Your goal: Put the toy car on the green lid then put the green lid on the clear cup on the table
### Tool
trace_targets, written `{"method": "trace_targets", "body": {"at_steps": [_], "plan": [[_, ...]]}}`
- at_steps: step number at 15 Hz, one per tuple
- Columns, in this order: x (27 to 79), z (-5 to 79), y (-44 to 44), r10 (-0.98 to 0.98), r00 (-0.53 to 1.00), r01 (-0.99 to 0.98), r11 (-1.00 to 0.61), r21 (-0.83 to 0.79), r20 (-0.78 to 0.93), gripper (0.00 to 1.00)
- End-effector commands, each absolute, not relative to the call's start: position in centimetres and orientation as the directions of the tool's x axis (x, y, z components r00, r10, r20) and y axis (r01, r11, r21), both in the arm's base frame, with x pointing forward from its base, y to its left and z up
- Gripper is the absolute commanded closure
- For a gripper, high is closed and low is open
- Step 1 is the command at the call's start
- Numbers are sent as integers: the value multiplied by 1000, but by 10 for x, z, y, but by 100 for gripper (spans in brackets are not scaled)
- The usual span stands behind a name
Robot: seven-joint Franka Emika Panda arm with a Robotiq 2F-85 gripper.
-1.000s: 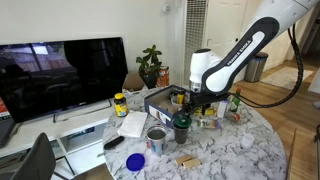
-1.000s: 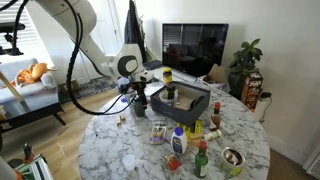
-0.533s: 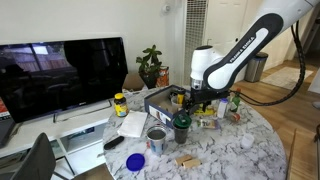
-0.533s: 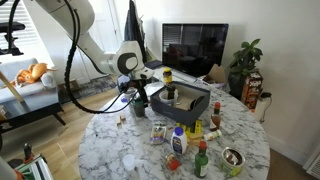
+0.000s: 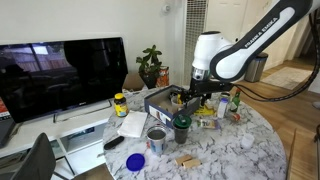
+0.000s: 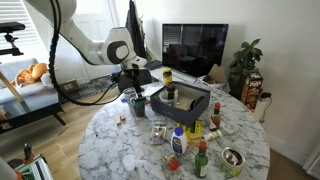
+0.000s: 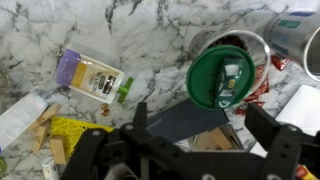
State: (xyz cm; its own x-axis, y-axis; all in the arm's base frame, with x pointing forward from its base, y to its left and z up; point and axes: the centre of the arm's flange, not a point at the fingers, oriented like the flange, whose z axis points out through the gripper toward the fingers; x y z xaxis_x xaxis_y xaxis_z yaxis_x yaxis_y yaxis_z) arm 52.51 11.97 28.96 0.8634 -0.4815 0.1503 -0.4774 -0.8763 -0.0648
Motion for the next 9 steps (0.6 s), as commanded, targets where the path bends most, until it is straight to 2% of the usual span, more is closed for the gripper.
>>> {"method": "trace_targets", "body": {"at_steps": [1, 5, 6, 9], "plan": [[482, 332, 139, -487, 860, -476, -873, -104, 151, 0], [459, 356, 162, -460, 875, -446, -887, -116, 153, 0], [484, 344, 160, -448, 878, -433, -894, -116, 171, 0], [472, 354, 167, -440, 881, -425, -897, -118, 172, 0]]}}
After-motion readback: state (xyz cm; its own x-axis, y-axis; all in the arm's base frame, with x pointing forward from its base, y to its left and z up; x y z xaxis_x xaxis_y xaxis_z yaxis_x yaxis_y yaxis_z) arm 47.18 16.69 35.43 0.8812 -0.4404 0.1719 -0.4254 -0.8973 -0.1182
